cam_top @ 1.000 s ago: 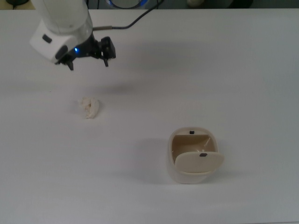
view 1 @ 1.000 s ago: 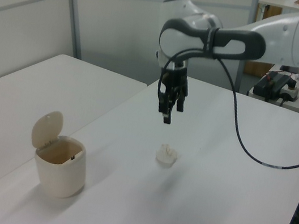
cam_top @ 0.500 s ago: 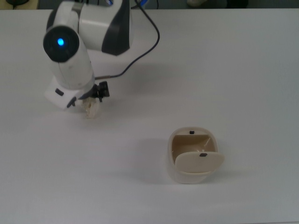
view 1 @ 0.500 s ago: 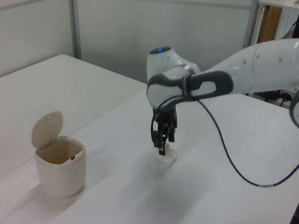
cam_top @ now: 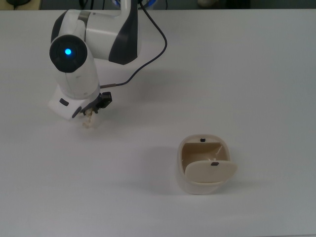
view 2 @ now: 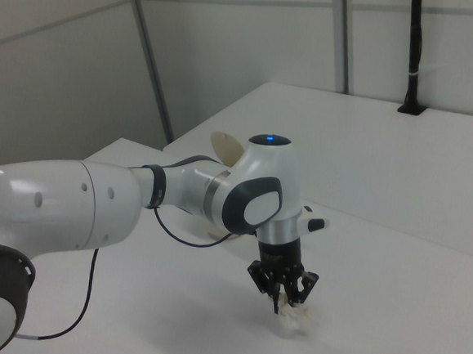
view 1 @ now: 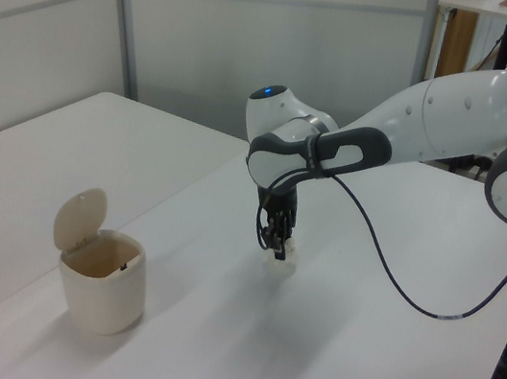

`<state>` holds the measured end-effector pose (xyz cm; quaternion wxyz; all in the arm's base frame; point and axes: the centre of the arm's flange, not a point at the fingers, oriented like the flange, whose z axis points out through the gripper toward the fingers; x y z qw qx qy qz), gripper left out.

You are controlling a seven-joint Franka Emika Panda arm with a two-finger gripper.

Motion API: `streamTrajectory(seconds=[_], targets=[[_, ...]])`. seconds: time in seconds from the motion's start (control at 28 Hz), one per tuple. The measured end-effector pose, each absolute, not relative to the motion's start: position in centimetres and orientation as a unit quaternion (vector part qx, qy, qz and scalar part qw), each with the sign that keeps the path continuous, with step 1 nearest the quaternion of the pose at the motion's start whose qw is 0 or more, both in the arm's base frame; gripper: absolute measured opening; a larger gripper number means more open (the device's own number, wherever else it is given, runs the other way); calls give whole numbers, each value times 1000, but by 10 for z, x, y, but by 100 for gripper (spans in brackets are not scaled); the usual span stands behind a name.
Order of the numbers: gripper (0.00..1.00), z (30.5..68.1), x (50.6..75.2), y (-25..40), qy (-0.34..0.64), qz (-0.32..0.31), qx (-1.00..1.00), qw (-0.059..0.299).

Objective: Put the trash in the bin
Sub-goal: 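Close the gripper on the paper ball and lift it, then carry the paper ball over the cream bin and lower it inside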

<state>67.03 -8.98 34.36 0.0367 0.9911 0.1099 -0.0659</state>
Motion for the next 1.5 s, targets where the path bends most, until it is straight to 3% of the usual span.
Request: streamTrajectory(seconds=[0.07,0.21,0.46,0.71,0.86,1.14,1.5], targets=[[21,358,671,-89,110,-55,992,38],[12,390,671,-82,102,-27,994,18],[12,476,672,-31,83,54,993,-56],[12,518,683,51,74,140,981,-113],[12,508,698,99,36,198,972,-123],[13,434,723,154,-1,250,959,-130],[49,436,728,155,-21,260,956,-136]])
